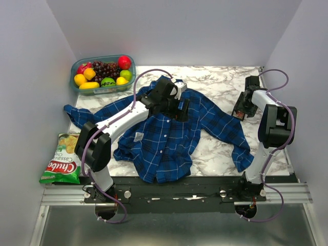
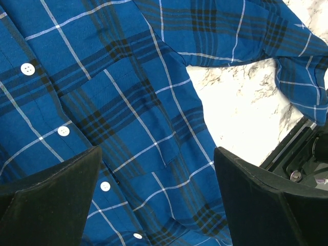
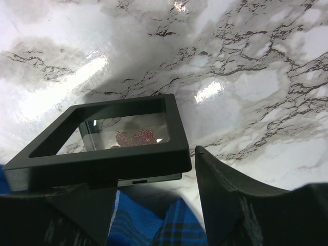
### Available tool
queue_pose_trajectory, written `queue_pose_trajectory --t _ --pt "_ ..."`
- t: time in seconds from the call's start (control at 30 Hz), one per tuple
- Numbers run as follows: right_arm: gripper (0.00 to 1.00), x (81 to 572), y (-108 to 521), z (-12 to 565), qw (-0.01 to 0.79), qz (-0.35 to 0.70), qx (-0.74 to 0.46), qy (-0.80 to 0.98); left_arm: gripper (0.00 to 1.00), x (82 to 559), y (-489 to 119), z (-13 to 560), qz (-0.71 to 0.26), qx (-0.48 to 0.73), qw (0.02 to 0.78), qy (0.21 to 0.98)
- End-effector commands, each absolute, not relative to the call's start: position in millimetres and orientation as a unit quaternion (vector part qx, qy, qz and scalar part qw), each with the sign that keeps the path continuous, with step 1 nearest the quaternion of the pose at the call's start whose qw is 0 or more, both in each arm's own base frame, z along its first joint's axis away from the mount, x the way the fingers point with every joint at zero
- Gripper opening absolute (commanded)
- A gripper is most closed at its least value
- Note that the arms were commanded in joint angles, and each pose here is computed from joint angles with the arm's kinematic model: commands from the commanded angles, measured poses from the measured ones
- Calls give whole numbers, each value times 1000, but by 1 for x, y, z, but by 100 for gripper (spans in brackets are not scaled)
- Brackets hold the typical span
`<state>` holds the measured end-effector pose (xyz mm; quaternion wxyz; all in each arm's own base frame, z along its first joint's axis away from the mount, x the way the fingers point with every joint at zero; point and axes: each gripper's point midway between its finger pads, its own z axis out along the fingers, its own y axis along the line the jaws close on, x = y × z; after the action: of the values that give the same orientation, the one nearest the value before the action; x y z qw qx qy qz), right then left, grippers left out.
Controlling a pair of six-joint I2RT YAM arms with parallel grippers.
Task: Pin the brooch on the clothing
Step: Pick up the brooch from the brooch box.
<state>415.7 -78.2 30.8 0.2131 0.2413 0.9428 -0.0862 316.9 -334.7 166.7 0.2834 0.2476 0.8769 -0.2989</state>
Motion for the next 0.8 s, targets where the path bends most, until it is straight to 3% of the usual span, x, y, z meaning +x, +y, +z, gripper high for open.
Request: queue_pose_trajectory --t 0.0,0.57,0.67,0.77 --pt "66 410 -85 27 198 -105 248 943 99 315 -336 186 -320 249 298 864" --pt "50 411 -83 28 201 -102 239 944 99 316 -334 188 -323 246 299 864" --pt "42 411 -83 27 202 -101 238 945 99 316 -334 187 -323 246 299 864" --pt "27 411 -81 26 199 -95 236 947 99 317 -333 187 -322 244 299 864"
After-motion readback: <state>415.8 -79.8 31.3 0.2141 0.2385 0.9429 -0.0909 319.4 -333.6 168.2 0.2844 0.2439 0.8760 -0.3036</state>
